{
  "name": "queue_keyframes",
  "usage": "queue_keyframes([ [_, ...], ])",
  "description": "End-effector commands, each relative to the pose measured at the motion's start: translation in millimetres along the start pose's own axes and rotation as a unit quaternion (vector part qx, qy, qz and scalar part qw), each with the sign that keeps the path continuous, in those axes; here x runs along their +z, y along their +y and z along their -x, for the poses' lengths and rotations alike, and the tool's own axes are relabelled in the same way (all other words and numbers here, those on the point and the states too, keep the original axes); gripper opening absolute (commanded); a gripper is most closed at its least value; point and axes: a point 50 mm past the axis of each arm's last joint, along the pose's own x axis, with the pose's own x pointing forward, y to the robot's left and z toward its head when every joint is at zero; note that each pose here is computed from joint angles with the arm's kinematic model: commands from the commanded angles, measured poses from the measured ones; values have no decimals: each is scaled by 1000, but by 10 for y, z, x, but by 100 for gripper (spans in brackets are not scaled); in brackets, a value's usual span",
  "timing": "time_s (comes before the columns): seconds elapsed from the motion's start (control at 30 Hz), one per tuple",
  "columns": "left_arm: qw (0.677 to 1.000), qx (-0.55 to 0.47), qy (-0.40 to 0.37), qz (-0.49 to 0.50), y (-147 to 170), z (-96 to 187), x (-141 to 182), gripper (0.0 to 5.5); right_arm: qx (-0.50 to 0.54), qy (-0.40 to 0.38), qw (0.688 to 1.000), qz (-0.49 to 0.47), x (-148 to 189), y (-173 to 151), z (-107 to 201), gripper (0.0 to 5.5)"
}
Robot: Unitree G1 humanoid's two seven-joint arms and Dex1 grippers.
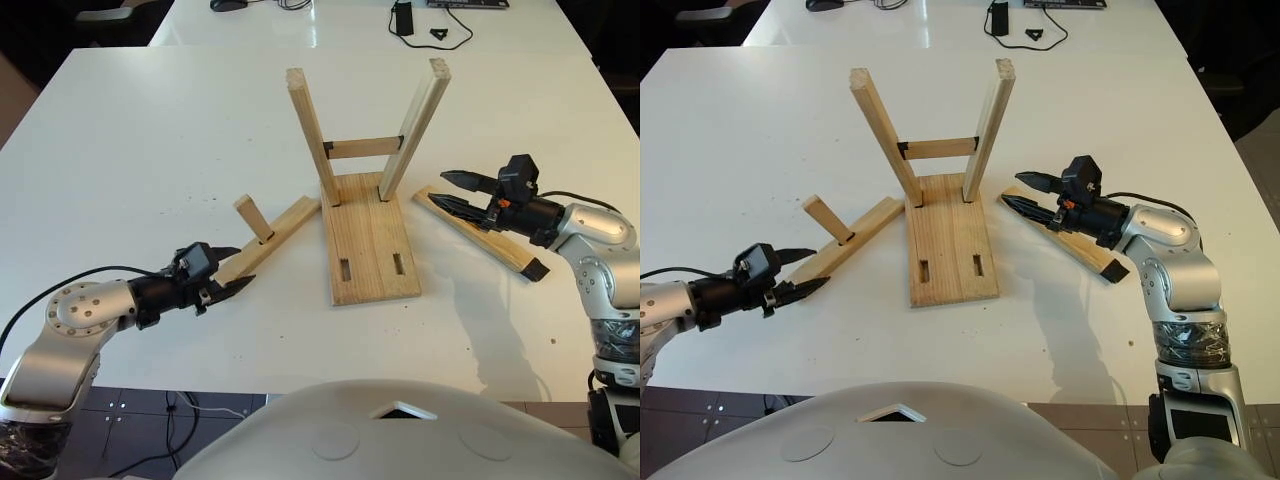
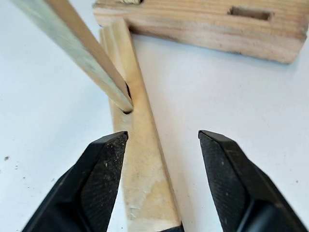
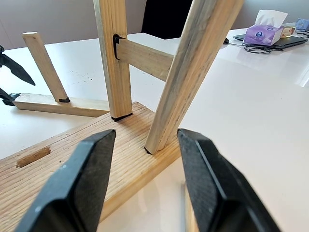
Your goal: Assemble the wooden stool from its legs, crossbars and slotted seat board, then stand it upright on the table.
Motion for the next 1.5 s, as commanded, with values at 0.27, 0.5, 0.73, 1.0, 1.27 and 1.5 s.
queue_keyframes([
  [0.27, 998, 32, 25, 47, 82, -143, -176, 380, 0, 9, 1000, 9, -1, -28, -9, 235],
  [0.5, 994, 38, 14, 104, 102, -344, -343, 380, 6, 11, 1000, 12, 0, -49, -38, 235],
  [0.73, 991, 56, -11, 120, 154, -415, -353, 320, 5, 11, 1000, 14, 12, -71, -38, 235],
  [1.0, 987, 61, -58, 135, 204, -377, -255, 199, 3, 10, 1000, 14, 8, -70, -41, 235],
  [1.27, 974, 76, -155, 148, 369, -120, -3, 199, -2, 2, 1000, 17, 65, -94, 7, 235],
  [1.5, 922, 106, -351, 128, 614, 413, 624, 199, 44, -163, 985, -17, 687, -54, 184, 235],
])
